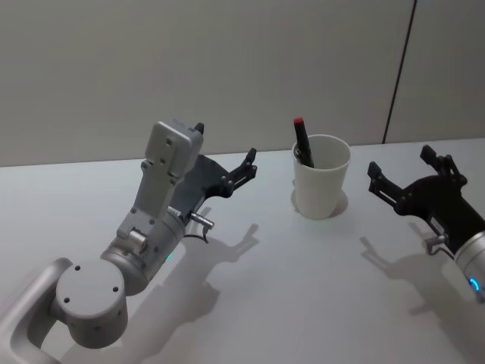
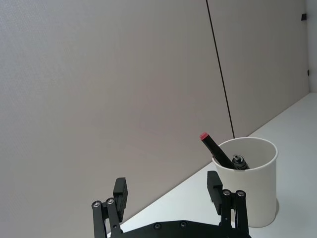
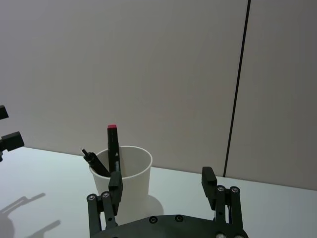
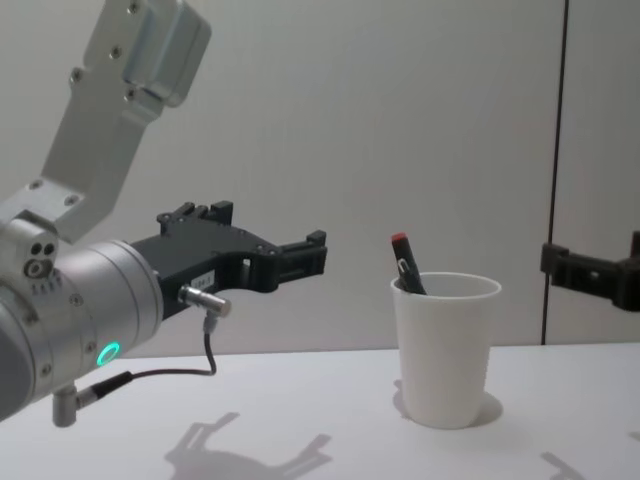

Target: Place the pen into the pen holder.

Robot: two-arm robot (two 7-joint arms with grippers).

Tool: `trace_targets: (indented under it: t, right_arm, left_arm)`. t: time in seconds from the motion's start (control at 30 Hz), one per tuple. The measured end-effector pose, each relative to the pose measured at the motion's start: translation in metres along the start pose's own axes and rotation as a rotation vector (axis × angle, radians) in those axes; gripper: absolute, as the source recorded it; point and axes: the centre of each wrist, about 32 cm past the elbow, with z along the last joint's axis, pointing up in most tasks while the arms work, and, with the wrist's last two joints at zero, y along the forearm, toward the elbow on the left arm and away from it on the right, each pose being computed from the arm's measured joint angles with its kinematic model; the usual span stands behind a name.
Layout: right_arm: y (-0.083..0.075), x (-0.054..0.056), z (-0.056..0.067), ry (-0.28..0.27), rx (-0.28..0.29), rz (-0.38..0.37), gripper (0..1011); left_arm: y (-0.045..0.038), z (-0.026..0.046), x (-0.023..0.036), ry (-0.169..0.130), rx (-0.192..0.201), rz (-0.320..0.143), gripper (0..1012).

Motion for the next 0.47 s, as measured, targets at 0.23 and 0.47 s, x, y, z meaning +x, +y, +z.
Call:
trace_targets:
  t: [0.23,0.47]
  right_arm:
    - [-0.004,-0.0031,-0.0015,-0.008,-0.004,-0.015,1002]
    - [-0.0042,-0.0033,-0.0014,-0.009,-0.004,-0.015,1002]
  left_arm:
    - [-0.0001,-0.0001,0.0003,0.0,0.001,0.001,1001]
    - [-0.0002,0.0,0.0005,-0.001,0.001,0.001,1001]
